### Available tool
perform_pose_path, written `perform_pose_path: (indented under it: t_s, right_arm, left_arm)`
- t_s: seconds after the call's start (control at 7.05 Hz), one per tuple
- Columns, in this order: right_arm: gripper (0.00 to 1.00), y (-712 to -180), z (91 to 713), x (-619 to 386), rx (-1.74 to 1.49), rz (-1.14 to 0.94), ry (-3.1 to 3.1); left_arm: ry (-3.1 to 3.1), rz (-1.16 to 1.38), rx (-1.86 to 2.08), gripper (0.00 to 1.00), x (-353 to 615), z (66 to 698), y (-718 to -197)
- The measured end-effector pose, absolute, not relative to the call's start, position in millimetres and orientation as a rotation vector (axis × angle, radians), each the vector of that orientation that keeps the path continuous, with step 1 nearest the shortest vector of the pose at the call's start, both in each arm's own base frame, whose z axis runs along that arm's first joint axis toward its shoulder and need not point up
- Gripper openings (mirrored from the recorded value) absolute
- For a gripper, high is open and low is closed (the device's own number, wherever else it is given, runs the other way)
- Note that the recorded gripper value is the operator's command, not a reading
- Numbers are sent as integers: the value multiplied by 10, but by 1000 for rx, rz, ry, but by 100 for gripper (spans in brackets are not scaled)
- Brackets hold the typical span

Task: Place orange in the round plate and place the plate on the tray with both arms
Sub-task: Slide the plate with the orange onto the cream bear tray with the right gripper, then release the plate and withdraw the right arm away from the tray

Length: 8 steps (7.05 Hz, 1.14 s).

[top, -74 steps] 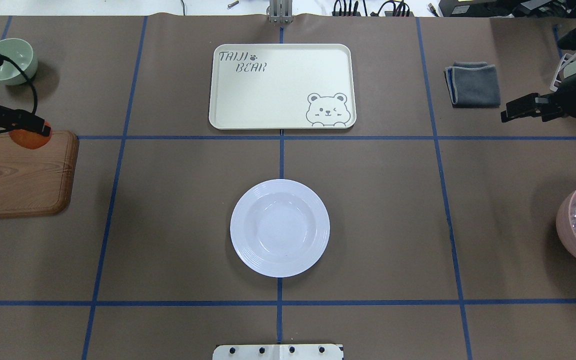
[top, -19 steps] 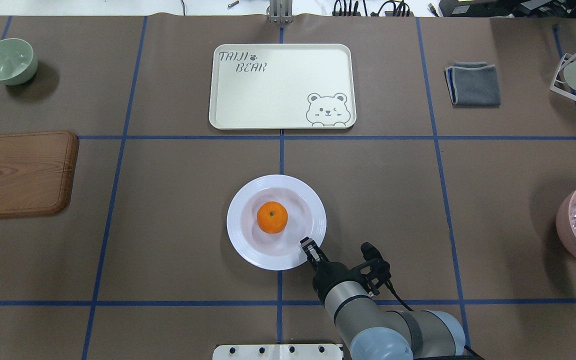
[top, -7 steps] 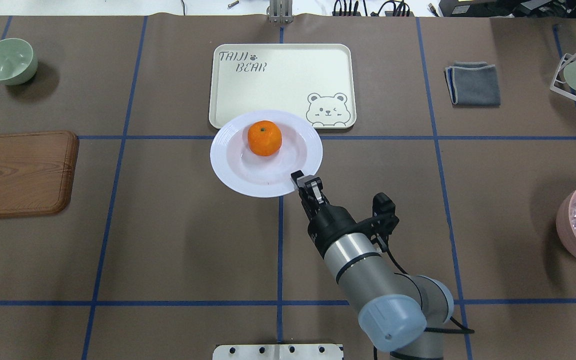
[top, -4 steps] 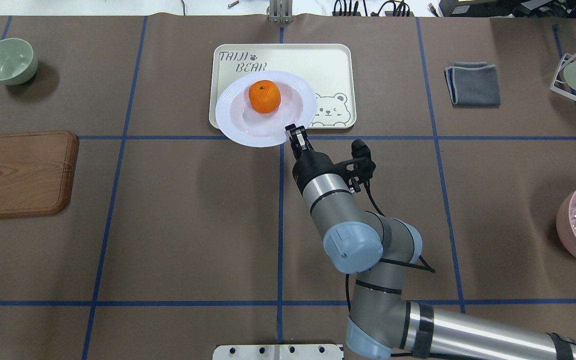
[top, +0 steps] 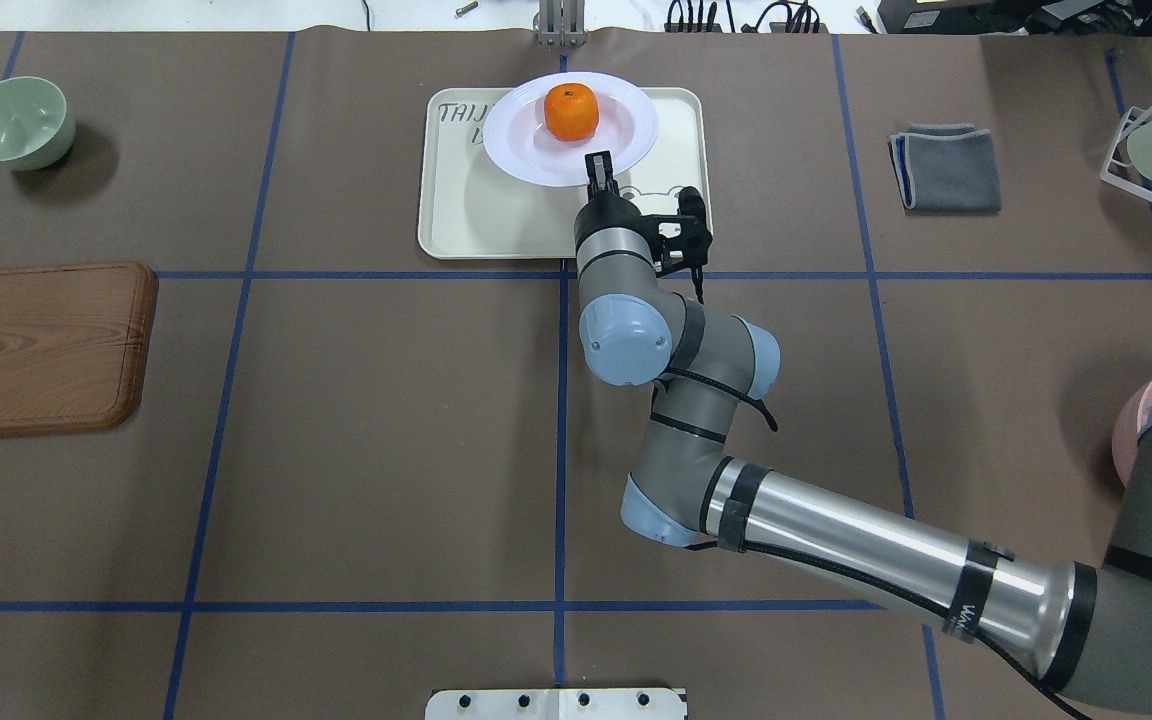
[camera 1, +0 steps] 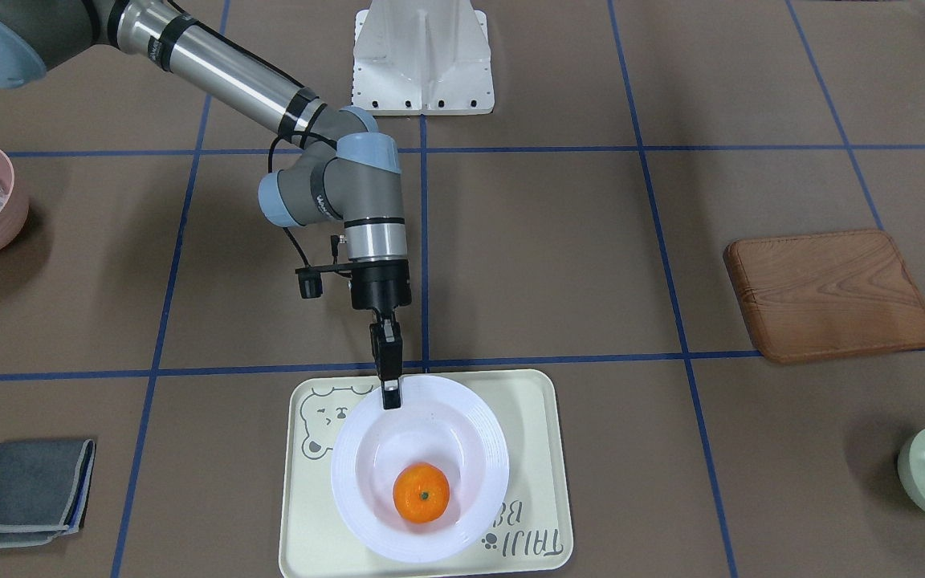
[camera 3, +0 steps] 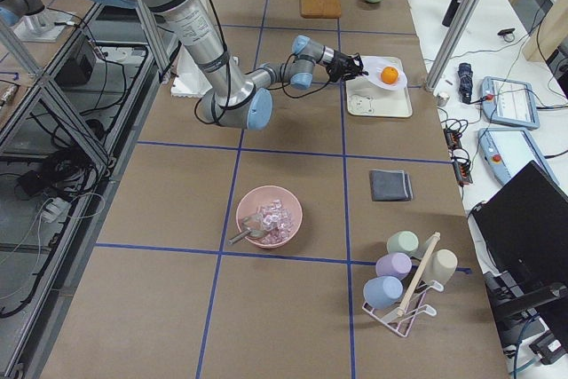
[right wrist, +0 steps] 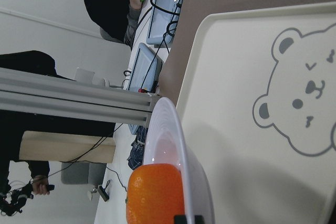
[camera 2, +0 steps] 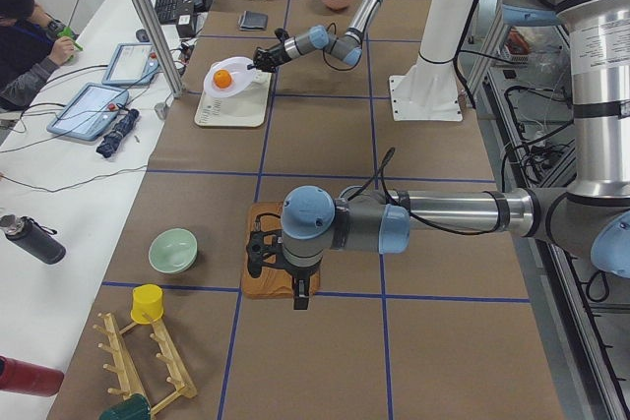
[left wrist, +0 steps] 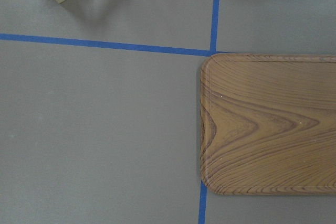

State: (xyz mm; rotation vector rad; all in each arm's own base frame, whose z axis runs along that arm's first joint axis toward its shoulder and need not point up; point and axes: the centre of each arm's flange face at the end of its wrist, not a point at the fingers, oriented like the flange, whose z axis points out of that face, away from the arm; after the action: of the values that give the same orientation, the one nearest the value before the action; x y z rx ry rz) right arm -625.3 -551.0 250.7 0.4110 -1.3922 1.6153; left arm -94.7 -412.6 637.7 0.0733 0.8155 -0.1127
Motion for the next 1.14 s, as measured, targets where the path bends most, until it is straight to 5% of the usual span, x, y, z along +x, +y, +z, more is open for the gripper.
perform_pose_path:
  t_s: [0.28,0.43,0.57,1.14]
  right_arm:
    - [23,-5562,2460,-6456,393,1642,-1374]
    - [53,-5528,2462,-6505,383,1636,-1368]
    - [100,-5444,2512,-6548,386,1599,-1352]
    - [100,-5224,2400,-6060,374,1131,-1198]
  left_arm:
    - [815,-112,74,98,-947,6377,-4126]
    - [815,-112,74,98,-947,6376,-4126]
    - [815,-111,77,98,-948,6366,-4130]
    - [815,-109,80,98,-949,6350,-4146]
